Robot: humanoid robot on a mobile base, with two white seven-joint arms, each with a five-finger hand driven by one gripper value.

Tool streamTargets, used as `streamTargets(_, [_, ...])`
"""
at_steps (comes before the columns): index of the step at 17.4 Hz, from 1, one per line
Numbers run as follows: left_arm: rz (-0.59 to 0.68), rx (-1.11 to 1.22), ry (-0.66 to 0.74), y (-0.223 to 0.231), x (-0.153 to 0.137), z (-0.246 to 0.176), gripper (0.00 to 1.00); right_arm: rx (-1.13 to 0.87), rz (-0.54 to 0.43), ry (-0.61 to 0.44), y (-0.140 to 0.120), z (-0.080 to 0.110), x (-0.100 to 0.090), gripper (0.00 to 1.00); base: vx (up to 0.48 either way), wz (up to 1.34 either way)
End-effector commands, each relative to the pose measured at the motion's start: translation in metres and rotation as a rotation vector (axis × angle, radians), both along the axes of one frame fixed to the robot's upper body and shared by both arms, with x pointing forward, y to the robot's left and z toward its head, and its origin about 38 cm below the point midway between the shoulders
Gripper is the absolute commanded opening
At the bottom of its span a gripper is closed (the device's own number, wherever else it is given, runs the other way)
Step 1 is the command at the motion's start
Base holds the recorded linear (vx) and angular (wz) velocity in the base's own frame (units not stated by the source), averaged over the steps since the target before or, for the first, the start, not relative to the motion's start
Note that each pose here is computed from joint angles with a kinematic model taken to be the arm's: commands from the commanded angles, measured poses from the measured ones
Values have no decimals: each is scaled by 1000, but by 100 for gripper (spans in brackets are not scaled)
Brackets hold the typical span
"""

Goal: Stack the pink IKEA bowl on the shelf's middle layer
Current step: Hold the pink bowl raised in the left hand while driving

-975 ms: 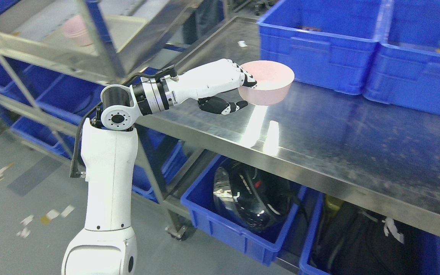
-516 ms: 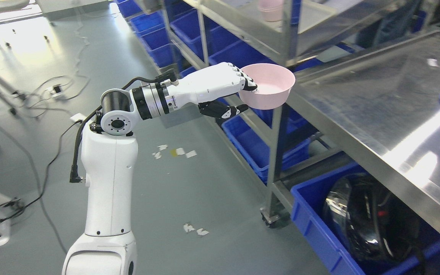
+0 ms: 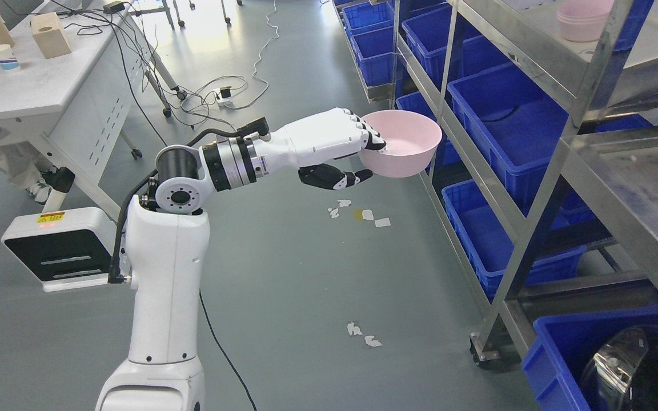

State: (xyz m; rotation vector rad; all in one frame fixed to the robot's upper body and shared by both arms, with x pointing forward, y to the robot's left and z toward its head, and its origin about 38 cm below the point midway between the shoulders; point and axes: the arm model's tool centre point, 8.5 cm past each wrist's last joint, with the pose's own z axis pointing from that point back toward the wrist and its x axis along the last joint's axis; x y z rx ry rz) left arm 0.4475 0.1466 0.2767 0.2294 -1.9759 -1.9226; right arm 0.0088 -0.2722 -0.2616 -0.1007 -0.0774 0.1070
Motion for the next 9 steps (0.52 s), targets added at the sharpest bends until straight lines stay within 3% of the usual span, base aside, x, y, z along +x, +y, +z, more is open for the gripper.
streamTargets(1, [29,-14,19,13,-3,-12,1,-17,1,-15,-11,1,4,100,115,151])
streamTargets(9, [45,-26,39,19,-5,-20,1,-17,1,-13,-11,1,3,100,204,225])
